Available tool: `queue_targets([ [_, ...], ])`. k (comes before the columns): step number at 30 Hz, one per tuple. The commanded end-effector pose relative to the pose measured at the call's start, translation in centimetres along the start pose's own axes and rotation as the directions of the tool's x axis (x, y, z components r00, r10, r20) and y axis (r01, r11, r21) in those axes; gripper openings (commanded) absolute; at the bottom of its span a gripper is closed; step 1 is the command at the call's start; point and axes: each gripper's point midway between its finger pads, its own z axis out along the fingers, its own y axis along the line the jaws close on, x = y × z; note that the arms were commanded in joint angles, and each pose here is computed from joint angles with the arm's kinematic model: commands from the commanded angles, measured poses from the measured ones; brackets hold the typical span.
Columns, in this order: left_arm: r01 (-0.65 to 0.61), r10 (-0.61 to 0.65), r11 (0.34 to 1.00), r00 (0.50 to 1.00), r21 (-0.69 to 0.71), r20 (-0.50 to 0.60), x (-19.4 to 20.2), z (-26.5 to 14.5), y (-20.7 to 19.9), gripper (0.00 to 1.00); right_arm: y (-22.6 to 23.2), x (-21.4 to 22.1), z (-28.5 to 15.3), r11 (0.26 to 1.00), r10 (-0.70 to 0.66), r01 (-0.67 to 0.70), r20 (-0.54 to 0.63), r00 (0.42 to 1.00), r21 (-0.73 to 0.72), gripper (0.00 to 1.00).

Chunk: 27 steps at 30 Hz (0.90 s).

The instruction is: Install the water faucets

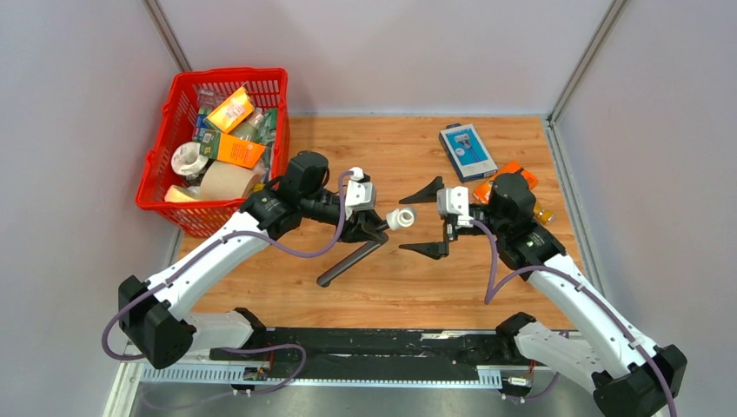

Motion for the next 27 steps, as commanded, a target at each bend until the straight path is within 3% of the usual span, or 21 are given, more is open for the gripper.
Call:
queue_targets([
  [1,-0.066,0.059,0.994,0.994,0.085,0.092,-3.8,-0.6,-1.3,0.0,-0.3,-0.9,0.7,0.997,-0.067,0.068,0.021,0.998,-0.044,0.93],
  [5,-0.074,0.065,0.993,0.993,0.092,0.099,-4.2,-0.7,-1.4,0.0,-0.3,-0.6,1.3,0.996,-0.046,0.047,0.016,0.999,-0.071,0.88],
  [13,-0.085,0.083,0.996,0.995,0.025,0.058,-3.8,-0.9,-0.5,0.0,-0.1,-0.9,2.4,0.991,0.022,-0.02,0.012,1.0,-0.136,0.62],
  [18,-0.203,0.191,0.958,0.978,-0.202,-0.079,-2.9,-0.9,1.8,0.0,-0.5,-0.7,3.1,0.981,0.133,-0.133,-0.009,0.991,-0.144,0.21],
  [22,-0.33,0.305,0.856,0.944,-0.397,-0.126,-3.7,-1.6,3.3,0.0,-2.6,0.6,4.0,0.926,0.374,-0.377,-0.071,0.925,-0.032,0.02],
  [23,-0.378,0.358,0.779,0.923,-0.5,-0.138,-5.2,-2.9,4.5,0.0,-3.4,1.1,4.3,0.893,0.449,-0.449,-0.081,0.89,0.021,0.0],
  [24,-0.408,0.388,0.763,0.909,-0.502,-0.15,-4.8,-2.5,3.6,0.0,-4.3,1.6,4.6,0.864,0.503,-0.499,-0.084,0.86,0.071,0.0],
  [25,-0.46,0.43,0.675,0.881,-0.577,-0.2,-5.4,-3.4,4.8,0.0,-5.0,1.9,4.9,0.819,0.572,-0.563,-0.078,0.816,0.114,0.0],
  [26,-0.494,0.467,0.666,0.86,-0.558,-0.204,-5.0,-2.4,3.6,0.0,-5.8,2.6,5.2,0.762,0.642,-0.626,-0.069,0.763,0.168,0.0],
  [27,-0.534,0.509,0.56,0.825,-0.633,-0.246,-6.4,-3.1,4.1,0.0,-6.8,3.0,5.5,0.705,0.698,-0.674,-0.048,0.714,0.222,0.0],
])
